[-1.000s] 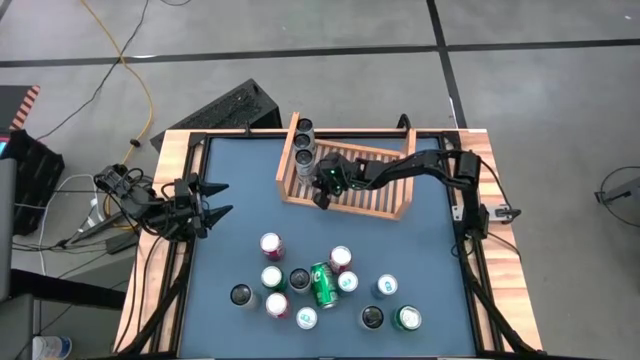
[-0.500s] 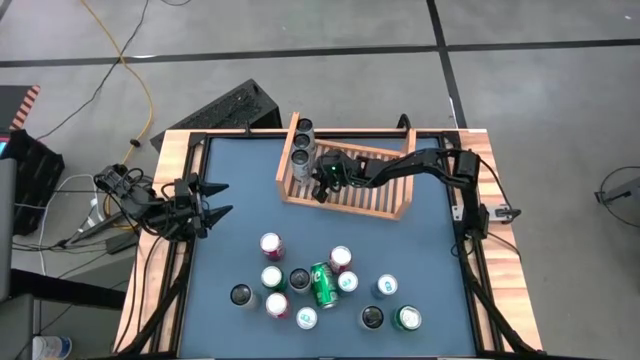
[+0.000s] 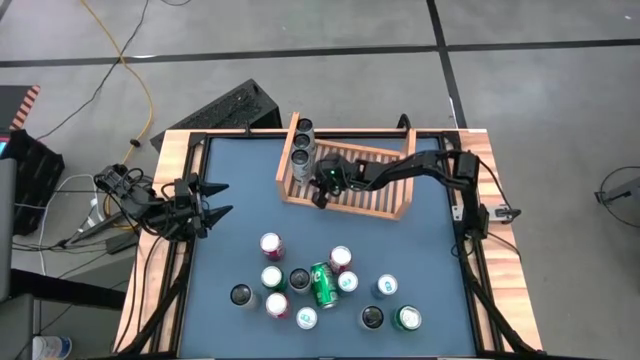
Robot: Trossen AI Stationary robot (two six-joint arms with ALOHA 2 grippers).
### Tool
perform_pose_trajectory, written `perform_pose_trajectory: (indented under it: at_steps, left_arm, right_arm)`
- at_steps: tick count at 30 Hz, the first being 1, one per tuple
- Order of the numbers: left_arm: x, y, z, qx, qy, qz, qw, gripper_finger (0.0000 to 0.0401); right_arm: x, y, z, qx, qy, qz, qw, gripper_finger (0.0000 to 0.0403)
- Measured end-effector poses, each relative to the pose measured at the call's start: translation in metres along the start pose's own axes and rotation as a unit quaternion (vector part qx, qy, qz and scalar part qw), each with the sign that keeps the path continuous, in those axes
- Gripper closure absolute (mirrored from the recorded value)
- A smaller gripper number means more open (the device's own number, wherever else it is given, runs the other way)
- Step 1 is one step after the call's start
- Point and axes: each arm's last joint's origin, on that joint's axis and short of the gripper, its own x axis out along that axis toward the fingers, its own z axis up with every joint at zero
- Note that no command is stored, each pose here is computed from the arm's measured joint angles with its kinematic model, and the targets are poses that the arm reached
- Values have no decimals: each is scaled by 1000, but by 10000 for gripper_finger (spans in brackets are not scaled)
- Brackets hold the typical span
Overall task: Place canned beverage on shelf
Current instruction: Put the white blue soda can on the shelf aligned with the other white blue soda can
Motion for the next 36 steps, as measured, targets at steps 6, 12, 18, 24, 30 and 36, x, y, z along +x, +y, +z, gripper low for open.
perform_pose_trajectory:
  at_steps: [6,12,18,24,30,36]
  left_arm:
    - [0,0,0,-25,0,-6,1000,60]
    - [3,-4,9,-42,-30,12,999,60]
    - [14,-18,12,6,-43,32,999,60]
    - [30,-27,4,45,-32,77,996,60]
    - [36,-27,2,43,-32,87,995,60]
    - [37,-26,3,41,-33,89,995,60]
  right_arm:
    - [-3,10,3,-1,-7,-7,1000,403]
    - [-33,18,19,-8,6,0,1000,403]
    - [-74,26,43,-31,-23,-31,999,403]
    - [-87,8,54,-44,-44,-144,988,403]
    - [-65,-9,47,-32,-47,-135,989,403]
    - [-49,-10,41,-31,-55,-130,990,403]
